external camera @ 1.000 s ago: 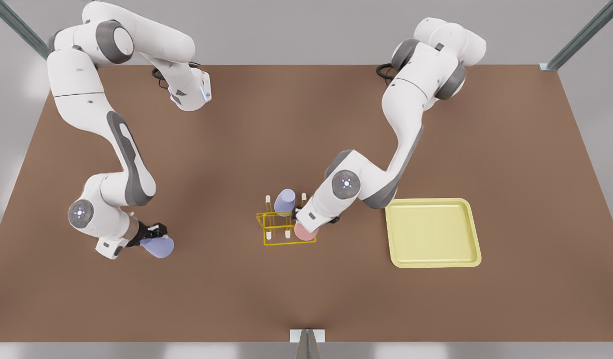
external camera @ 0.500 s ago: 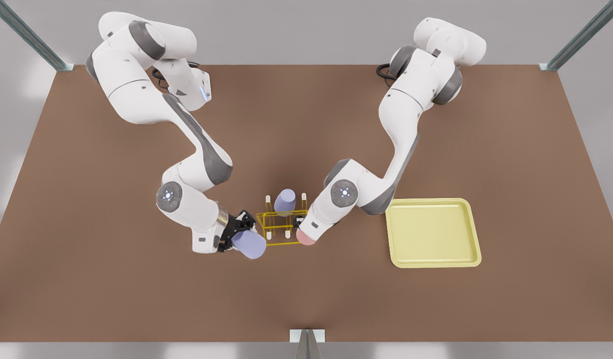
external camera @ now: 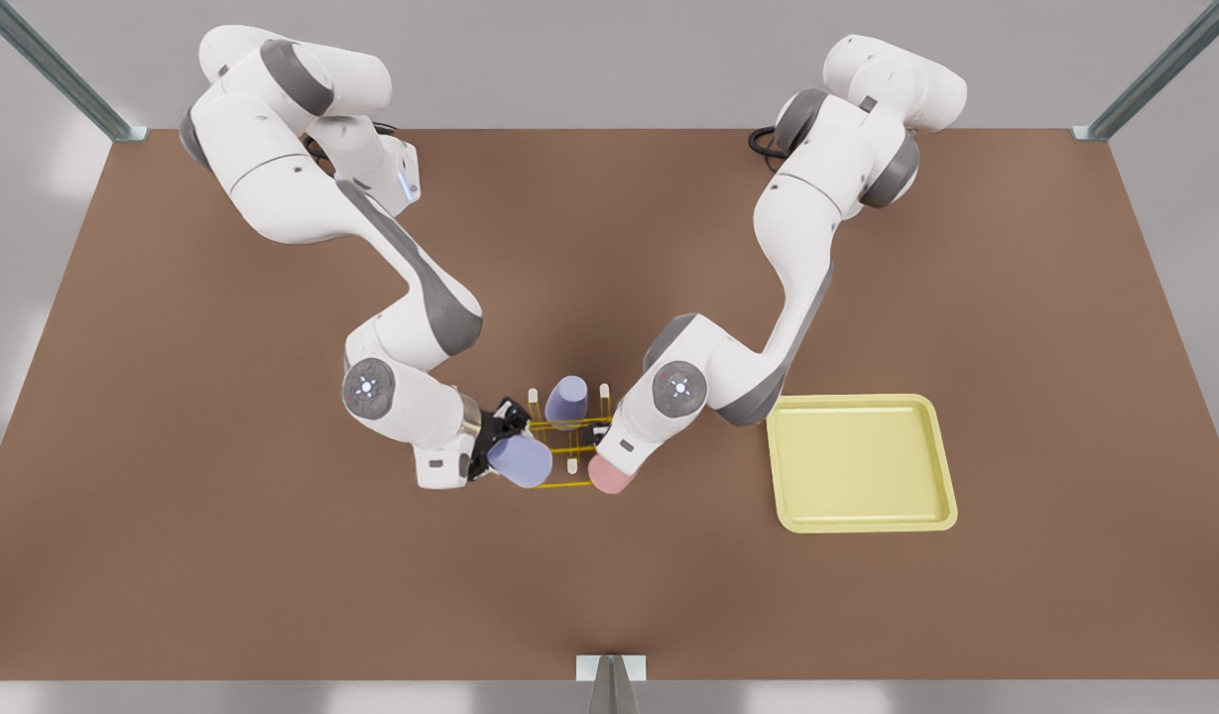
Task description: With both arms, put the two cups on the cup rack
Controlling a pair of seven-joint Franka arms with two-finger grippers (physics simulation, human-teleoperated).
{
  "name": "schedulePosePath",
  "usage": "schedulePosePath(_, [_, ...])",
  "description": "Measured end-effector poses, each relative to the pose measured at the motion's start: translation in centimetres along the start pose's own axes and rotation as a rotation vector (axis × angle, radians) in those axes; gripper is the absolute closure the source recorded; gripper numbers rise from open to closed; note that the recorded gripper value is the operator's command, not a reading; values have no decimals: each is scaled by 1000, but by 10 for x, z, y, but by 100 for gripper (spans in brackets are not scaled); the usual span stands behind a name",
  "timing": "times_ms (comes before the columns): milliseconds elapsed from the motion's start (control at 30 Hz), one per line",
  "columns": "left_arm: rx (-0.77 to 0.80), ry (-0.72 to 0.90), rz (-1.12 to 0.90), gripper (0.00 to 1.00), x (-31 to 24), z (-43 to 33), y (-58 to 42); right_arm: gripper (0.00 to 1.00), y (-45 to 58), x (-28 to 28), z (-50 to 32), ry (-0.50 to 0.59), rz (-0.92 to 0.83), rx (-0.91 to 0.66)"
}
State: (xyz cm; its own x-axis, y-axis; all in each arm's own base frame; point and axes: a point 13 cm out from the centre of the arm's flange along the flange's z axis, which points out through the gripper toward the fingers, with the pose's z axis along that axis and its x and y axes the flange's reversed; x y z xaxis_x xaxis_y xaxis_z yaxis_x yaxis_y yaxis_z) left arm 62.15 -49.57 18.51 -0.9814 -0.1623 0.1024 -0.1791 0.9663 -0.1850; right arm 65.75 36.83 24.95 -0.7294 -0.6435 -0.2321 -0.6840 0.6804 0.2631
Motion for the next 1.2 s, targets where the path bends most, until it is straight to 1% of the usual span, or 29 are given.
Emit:
schedulePosePath(100, [25,-30,-11,0,-7,-38,-7,25,3,2,5,13,-7,-4])
schedulePosePath(167, [45,-53,-33,0,-21,-68,-3,15,3,3,7,19,-11,-1])
schedulePosePath(200, [52,-59,-45,0,-27,-78,0,0,2,4,7,22,-11,2])
schedulePosePath(267, [66,-85,-93,0,-51,-125,27,0,-1,6,10,30,-8,12])
schedulePosePath(333, [28,-147,-148,0,-81,-190,81,0,-3,7,13,34,-5,18])
schedulePosePath(400, [-38,-192,-233,0,-114,-257,173,0,1,7,17,40,-7,19])
schedulePosePath(433, [-71,-199,-263,0,-121,-287,219,0,5,6,22,44,-10,17])
schedulePosePath(467, [-110,-188,-267,0,-119,-301,248,0,8,4,26,46,-13,16])
schedulePosePath(500, [-140,-155,-255,0,-109,-307,267,0,10,1,31,46,-17,15])
schedulePosePath(567, [-222,-46,-205,0,-32,-299,315,0,7,0,41,53,-18,19])
schedulePosePath(600, [-244,-41,-181,0,-9,-306,328,0,5,0,43,55,-18,25])
schedulePosePath(633, [-252,-47,-163,0,-1,-319,337,0,3,1,44,56,-18,30])
schedulePosePath(800, [-258,3,-110,0,-4,-327,385,0,-10,1,56,62,-14,49])
schedulePosePath(867, [-259,25,-57,0,-2,-323,384,0,-16,0,59,61,-11,56])
schedulePosePath(1000, [-273,116,41,0,-5,-282,380,0,-27,-2,62,56,2,68])
schedulePosePath(1200, [-263,181,123,0,-8,-259,387,0,-33,-6,66,46,12,45])
